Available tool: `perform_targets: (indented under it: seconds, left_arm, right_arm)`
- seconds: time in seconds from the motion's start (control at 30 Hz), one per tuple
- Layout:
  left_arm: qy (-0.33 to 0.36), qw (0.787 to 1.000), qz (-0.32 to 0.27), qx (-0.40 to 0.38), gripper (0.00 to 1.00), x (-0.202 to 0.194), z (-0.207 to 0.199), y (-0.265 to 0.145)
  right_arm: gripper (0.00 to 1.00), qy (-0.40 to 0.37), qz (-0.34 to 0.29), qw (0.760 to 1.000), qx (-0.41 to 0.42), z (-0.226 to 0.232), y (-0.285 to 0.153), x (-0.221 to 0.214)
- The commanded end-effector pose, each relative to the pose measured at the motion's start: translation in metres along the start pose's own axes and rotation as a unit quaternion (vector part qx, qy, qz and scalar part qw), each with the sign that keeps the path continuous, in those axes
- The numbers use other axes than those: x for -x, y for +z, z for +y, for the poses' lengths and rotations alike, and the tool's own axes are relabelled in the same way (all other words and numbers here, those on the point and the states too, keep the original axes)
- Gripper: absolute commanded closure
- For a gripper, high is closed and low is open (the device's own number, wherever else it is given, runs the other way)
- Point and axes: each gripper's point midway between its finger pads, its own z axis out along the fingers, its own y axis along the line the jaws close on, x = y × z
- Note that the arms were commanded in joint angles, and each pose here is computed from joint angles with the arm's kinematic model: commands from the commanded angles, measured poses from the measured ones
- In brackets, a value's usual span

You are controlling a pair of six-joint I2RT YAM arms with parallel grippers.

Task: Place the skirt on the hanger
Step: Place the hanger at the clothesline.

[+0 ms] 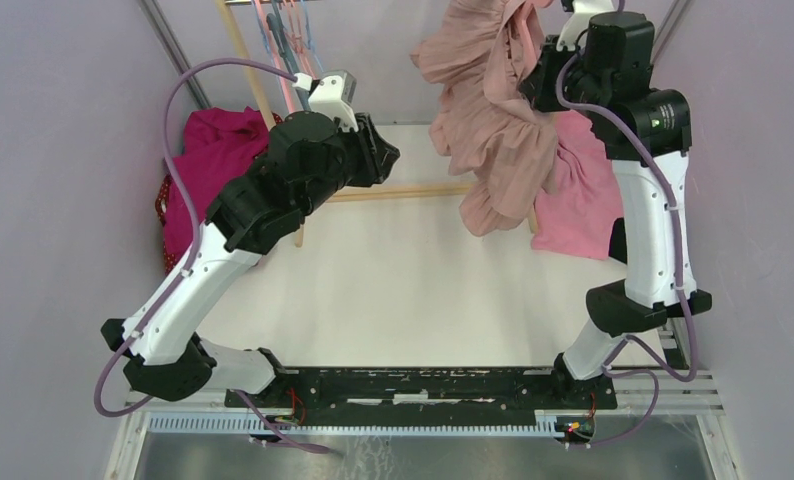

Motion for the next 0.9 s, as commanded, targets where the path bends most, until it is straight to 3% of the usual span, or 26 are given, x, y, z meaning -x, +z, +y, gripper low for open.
perform_targets:
  seconds: [0.0, 0.87]
  left_arm:
    - [-0.005, 1.000, -0.021, -0.017, 0.61, 0.019, -0.012, -0.002]
    - [0.008, 1.000, -0.012, -0.003, 0.62, 0.015, -0.010, 0.010]
  right_arm:
    - [0.99, 0.013, -0.106, 0.994, 0.026, 0.006, -0.011, 0.060]
    - [0.99, 0.051, -0.037, 0.997, 0.047, -0.015, 0.045, 0.028]
